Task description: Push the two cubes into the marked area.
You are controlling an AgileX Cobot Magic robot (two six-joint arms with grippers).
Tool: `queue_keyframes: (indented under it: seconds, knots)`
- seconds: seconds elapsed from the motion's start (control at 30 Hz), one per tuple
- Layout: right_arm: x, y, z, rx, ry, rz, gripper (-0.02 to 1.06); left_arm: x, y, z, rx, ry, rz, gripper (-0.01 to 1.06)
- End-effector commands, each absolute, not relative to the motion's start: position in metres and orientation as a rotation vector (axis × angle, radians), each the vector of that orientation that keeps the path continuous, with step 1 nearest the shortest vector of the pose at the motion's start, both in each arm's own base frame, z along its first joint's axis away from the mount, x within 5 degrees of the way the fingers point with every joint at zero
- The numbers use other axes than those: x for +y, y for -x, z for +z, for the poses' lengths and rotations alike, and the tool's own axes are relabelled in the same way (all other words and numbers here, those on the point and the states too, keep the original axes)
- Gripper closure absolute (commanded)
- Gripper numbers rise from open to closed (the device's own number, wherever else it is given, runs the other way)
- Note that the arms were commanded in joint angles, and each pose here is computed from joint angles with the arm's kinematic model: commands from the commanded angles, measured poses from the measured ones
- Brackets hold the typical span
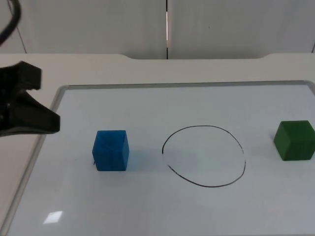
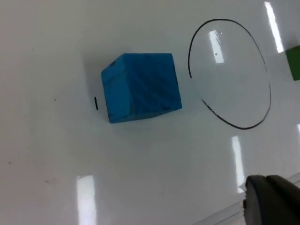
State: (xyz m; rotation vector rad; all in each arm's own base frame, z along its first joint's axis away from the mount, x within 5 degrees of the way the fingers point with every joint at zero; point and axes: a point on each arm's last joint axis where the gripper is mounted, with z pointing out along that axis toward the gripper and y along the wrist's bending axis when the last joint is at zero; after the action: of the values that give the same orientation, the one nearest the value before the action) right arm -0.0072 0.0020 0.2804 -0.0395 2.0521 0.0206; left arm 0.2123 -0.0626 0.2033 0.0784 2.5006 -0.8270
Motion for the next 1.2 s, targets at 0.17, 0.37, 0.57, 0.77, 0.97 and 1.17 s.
queue_keyframes:
  seconds: [0.17, 0.37, 0.57, 0.77, 0.97, 1.17]
  knots:
    - [0.002, 0.007, 0.280, 2.047, 0.041, 0.026, -0.01, -0.089, -0.235, 0.197, 2.467, -0.154, -0.674, 1.05]
    - [0.002, 0.007, 0.280, 2.047, 0.041, 0.026, -0.01, -0.092, -0.258, 0.182, 2.469, -0.101, -0.514, 1.05]
    - [0.002, 0.007, 0.280, 2.047, 0.041, 0.026, -0.01, -0.088, -0.266, 0.165, 2.501, -0.078, -0.428, 1.05]
    - [0.002, 0.007, 0.280, 2.047, 0.041, 0.029, -0.01, -0.086, -0.272, 0.143, 2.561, -0.059, -0.366, 1.05]
    - [0.002, 0.007, 0.280, 2.047, 0.041, 0.029, -0.01, -0.090, -0.289, 0.129, 2.588, -0.062, -0.345, 1.05]
    - [0.002, 0.007, 0.280, 2.047, 0.041, 0.029, -0.01, -0.087, -0.294, 0.112, 2.618, -0.034, -0.275, 1.05]
